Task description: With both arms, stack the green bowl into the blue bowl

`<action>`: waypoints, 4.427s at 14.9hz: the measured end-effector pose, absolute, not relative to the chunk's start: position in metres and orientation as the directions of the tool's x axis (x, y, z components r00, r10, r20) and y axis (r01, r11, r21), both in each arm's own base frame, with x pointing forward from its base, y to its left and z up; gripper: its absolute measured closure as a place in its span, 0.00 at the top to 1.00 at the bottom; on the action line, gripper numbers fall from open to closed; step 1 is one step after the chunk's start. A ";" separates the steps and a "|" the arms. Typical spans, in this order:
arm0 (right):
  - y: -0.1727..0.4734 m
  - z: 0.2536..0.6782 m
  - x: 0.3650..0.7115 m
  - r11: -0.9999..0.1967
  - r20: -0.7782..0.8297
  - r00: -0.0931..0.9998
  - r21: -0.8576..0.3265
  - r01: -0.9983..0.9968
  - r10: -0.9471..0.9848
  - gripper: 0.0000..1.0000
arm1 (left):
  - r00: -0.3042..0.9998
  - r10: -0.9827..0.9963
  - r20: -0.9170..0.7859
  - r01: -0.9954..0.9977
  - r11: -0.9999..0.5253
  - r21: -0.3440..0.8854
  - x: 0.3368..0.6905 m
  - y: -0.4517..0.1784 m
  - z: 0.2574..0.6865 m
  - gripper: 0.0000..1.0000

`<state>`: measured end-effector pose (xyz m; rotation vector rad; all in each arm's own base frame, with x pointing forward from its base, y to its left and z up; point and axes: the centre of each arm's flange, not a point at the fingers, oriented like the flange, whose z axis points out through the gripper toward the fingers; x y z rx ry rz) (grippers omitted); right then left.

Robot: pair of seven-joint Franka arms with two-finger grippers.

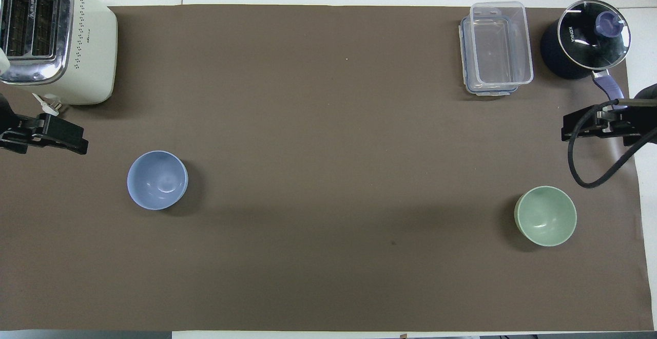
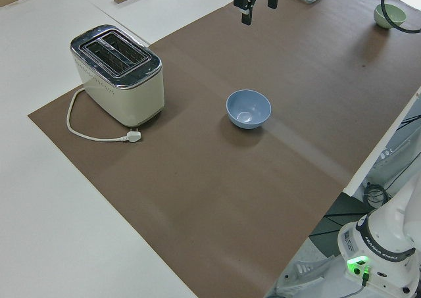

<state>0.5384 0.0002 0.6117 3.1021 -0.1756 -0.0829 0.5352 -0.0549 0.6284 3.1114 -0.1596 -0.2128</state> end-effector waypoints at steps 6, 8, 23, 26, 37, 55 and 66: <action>0.000 0.611 0.538 -0.993 -0.052 0.992 0.036 -0.112 -0.114 1.00 | 0.986 -0.104 -0.131 -0.102 -0.994 0.026 0.536 -0.056 0.629 1.00; 0.000 0.611 0.538 -0.993 -0.052 0.992 0.036 -0.112 -0.114 1.00 | 0.986 -0.104 -0.131 -0.102 -0.994 0.026 0.536 -0.055 0.629 1.00; -0.025 0.555 0.527 -0.990 -0.044 0.989 0.036 -0.140 -0.141 1.00 | 0.993 -0.041 -0.110 -0.040 -0.999 0.015 0.513 -0.023 0.498 1.00; -0.056 0.496 0.503 -0.993 0.009 0.994 0.033 -0.110 -0.110 1.00 | 0.991 -0.051 -0.120 -0.049 -0.999 0.017 0.505 -0.020 0.434 1.00; -0.152 0.373 0.422 -0.999 -0.063 0.997 0.007 0.033 0.033 1.00 | 0.962 -0.243 -0.128 -0.238 -0.970 0.049 0.505 -0.019 0.340 0.83; -0.148 0.330 0.411 -0.999 -0.070 0.997 -0.005 0.034 0.034 0.04 | 0.968 -0.169 -0.183 -0.155 -0.984 0.092 0.561 -0.094 0.420 0.05; -0.137 0.407 0.456 -0.997 -0.043 0.996 0.013 0.078 0.077 0.04 | 0.984 0.009 -0.179 0.026 -0.996 0.089 0.447 -0.411 0.352 0.05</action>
